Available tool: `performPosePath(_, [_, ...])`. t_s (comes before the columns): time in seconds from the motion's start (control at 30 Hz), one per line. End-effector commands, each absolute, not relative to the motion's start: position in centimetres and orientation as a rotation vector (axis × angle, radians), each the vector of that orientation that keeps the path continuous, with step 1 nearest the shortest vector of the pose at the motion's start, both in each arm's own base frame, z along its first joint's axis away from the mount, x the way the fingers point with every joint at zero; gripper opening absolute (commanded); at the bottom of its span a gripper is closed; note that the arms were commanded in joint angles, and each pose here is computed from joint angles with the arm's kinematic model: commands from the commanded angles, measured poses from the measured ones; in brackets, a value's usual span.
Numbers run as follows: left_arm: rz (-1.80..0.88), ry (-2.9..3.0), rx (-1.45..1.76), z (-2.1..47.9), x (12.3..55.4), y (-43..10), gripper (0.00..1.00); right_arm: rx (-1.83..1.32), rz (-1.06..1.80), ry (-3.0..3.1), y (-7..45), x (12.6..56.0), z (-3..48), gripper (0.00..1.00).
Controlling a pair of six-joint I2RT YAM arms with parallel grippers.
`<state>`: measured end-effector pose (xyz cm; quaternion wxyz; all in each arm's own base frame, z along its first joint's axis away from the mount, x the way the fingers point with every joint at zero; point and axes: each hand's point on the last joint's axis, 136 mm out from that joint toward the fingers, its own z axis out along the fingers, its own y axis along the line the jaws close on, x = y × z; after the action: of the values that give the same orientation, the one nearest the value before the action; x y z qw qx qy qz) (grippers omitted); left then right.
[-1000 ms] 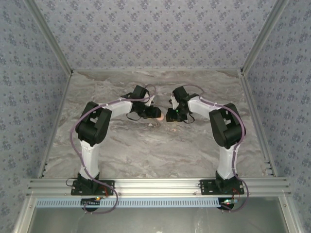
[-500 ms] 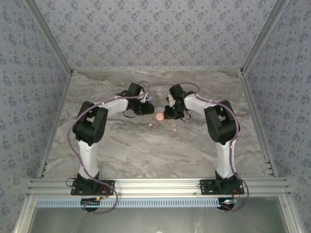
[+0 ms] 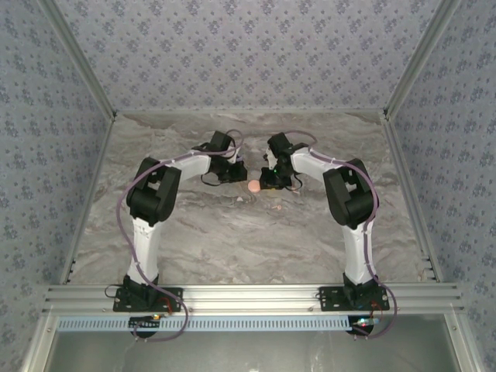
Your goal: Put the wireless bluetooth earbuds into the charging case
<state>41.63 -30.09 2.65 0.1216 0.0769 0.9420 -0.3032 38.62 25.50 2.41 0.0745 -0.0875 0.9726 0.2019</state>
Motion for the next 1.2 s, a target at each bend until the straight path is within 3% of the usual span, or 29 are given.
performPosePath(0.0, [-0.873, 2.791, 0.263, 2.2, 40.1, -30.3, 0.11, -0.241, 0.575, 2.943, 25.8, 39.0, 1.5, 0.21])
performPosePath(0.5, [-0.790, 2.812, 0.238, 2.6, 36.9, -28.6, 0.14, -0.258, 0.463, 2.965, 24.8, 39.2, 1.4, 0.22])
performPosePath(0.7, [-0.686, 2.772, 0.193, 4.1, 37.3, -26.9, 0.23, -0.242, 0.449, 2.918, 23.9, 39.2, 3.1, 0.24])
performPosePath(0.97, [-0.960, 2.611, 0.118, 6.9, 38.3, -26.9, 0.37, -0.207, 0.668, 2.823, 24.4, 38.7, 6.2, 0.35])
performPosePath(1.17, [-1.075, 2.603, 0.110, 6.1, 38.2, -27.8, 0.42, -0.196, 0.872, 2.797, 26.5, 38.1, 6.3, 0.38])
